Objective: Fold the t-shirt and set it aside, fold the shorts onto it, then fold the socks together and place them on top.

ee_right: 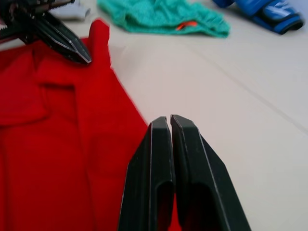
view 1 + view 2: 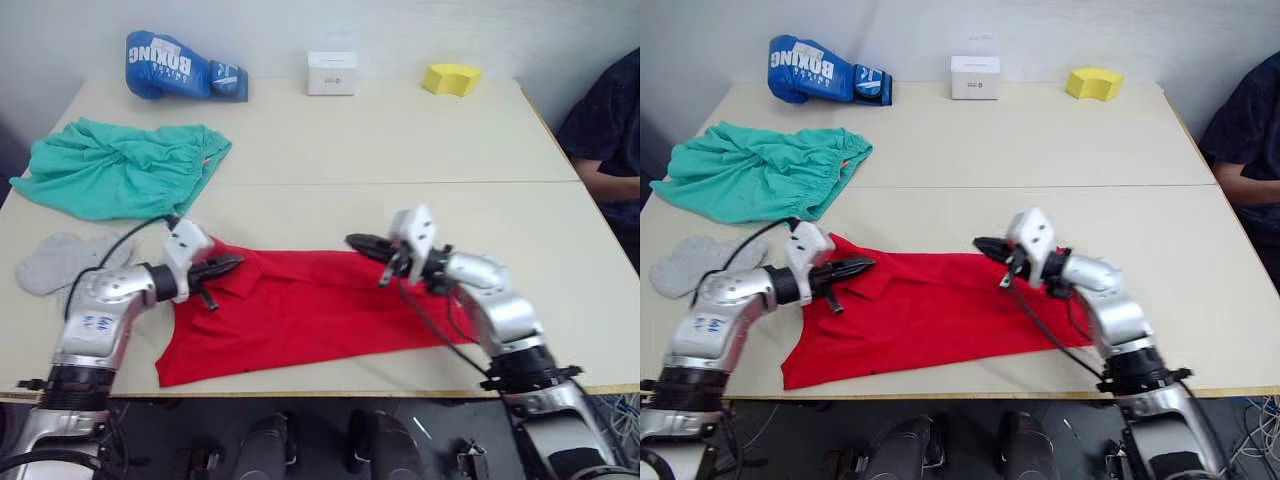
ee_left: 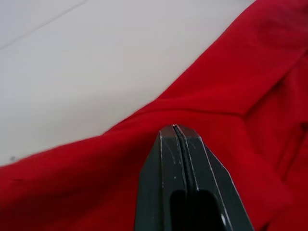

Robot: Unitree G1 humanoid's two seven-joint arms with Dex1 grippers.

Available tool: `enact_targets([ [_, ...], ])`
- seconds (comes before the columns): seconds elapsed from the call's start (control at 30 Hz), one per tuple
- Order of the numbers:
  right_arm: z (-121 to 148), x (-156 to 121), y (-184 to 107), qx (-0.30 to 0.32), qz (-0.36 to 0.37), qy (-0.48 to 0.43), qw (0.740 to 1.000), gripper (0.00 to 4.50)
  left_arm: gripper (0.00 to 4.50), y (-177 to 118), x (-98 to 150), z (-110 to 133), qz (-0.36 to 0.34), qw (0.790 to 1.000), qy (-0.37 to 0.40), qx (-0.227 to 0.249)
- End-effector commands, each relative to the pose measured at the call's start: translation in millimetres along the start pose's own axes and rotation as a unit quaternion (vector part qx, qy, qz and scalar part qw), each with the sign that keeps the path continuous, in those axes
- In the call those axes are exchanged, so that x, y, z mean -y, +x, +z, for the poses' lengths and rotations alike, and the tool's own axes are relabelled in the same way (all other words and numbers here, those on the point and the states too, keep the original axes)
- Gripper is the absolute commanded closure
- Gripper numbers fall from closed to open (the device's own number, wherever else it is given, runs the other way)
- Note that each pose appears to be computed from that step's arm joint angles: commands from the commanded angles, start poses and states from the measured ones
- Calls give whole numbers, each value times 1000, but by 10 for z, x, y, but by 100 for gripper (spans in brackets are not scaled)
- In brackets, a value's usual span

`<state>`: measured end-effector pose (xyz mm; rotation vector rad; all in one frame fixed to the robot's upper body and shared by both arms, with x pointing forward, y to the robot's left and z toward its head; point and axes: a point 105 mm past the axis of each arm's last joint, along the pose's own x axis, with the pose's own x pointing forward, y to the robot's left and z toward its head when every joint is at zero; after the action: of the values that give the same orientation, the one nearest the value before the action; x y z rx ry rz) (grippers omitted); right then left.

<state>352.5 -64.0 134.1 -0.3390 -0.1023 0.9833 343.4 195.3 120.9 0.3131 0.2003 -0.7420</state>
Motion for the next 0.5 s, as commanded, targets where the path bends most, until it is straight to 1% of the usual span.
enact_targets([
  [0.03, -262, 50, -25, -35, -40, -42, 998, 448, 450, -25, -134, 19, 76, 997, -2, 6],
  [0.07, -324, 56, -43, -42, -45, -42, 997, 448, 450, -30, -147, 1, 90, 996, -9, 6],
  [0.1, -371, 113, -95, -47, -67, -42, 996, 448, 450, -62, -175, -29, 114, 993, -21, 8],
  [0.2, -521, 209, -271, -68, -96, -49, 992, 448, 450, -205, -246, -151, 175, 983, -53, 6],
  [0.23, -565, 249, -331, -76, -108, -57, 990, 448, 450, -255, -262, -193, 189, 980, -58, 3],
  [0.3, -688, 408, -552, -98, -153, -56, 982, 448, 450, -383, -300, -343, 225, 971, -82, -19],
  [0.37, -766, 534, -718, -110, -192, -48, 974, 448, 450, -452, -307, -443, 244, 964, -100, -36],
  [0.47, -829, 692, -863, -118, -243, -29, 962, 448, 450, -503, -326, -510, 261, 955, -138, -35],
  [0.5, -837, 753, -908, -120, -260, -27, 958, 448, 450, -515, -331, -508, 260, 955, -140, -32],
])
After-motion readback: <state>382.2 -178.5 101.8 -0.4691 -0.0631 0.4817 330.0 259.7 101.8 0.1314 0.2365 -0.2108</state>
